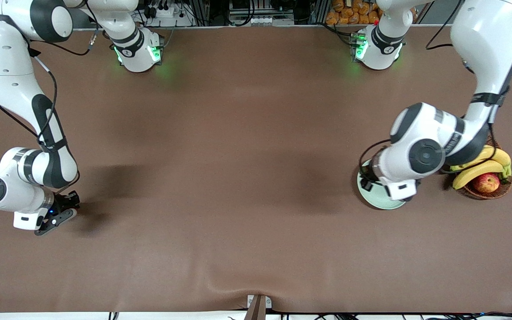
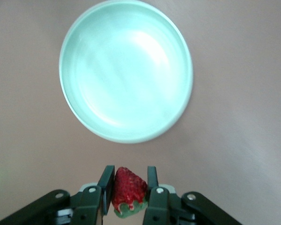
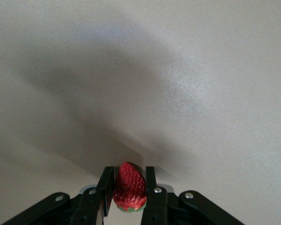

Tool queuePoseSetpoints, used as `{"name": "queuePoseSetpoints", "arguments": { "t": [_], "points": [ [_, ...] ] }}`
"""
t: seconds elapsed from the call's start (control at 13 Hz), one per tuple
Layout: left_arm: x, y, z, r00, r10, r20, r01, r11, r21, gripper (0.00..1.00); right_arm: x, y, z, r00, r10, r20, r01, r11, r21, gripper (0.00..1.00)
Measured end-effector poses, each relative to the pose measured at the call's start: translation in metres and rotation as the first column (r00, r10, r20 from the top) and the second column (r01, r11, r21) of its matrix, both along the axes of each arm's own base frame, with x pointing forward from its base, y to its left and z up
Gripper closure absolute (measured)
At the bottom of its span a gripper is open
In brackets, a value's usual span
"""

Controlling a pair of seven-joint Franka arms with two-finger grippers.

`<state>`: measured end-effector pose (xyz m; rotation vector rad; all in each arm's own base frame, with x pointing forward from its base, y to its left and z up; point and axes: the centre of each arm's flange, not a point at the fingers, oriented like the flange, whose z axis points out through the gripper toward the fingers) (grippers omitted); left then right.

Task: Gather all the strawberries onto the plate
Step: 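Place the strawberry in the plate with the left gripper while the right grasps another, then carry the second strawberry toward mid-table with the right gripper while the left withdraws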

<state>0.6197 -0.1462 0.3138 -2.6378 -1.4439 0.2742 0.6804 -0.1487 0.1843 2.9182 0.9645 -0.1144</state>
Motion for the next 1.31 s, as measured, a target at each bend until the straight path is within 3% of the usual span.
{"name": "queuePoseSetpoints", "arguments": {
  "t": [0.31, 0.54, 0.77, 1.0, 1.08, 1.31],
  "points": [
    [-0.004, 0.087, -0.061, 0.993, -0.112, 0.038, 0.113, 0.993, -0.018, 0.67, 0.000, 0.000, 0.000, 1.000, 0.000, 0.001, 0.000, 1.000, 0.000, 0.69],
    [-0.007, 0.101, -0.091, 0.992, -0.124, 0.034, 0.126, 0.990, -0.061, 0.67, 0.002, 0.007, 0.001, 1.000, 0.004, 0.007, -0.004, 1.000, 0.013, 0.69],
    [-0.004, 0.090, -0.083, 0.990, -0.131, 0.055, 0.135, 0.989, -0.066, 0.39, 0.011, 0.040, 0.006, 0.999, 0.033, 0.033, -0.035, 0.998, 0.058, 0.69],
    [0.002, 0.060, -0.027, 0.985, -0.155, 0.074, 0.159, 0.986, -0.054, 0.05, 0.022, 0.094, 0.021, 0.993, 0.095, 0.068, -0.102, 0.988, 0.114, 0.69],
    [0.003, 0.046, -0.001, 0.986, -0.156, 0.062, 0.160, 0.985, -0.063, 0.00, 0.024, 0.116, 0.025, 0.990, 0.120, 0.079, -0.130, 0.982, 0.137, 0.69],
    [-0.001, 0.006, 0.068, 0.983, -0.181, 0.031, 0.183, 0.980, -0.074, 0.00, 0.027, 0.196, 0.042, 0.972, 0.206, 0.118, -0.227, 0.950, 0.215, 0.69]
  ]
}}
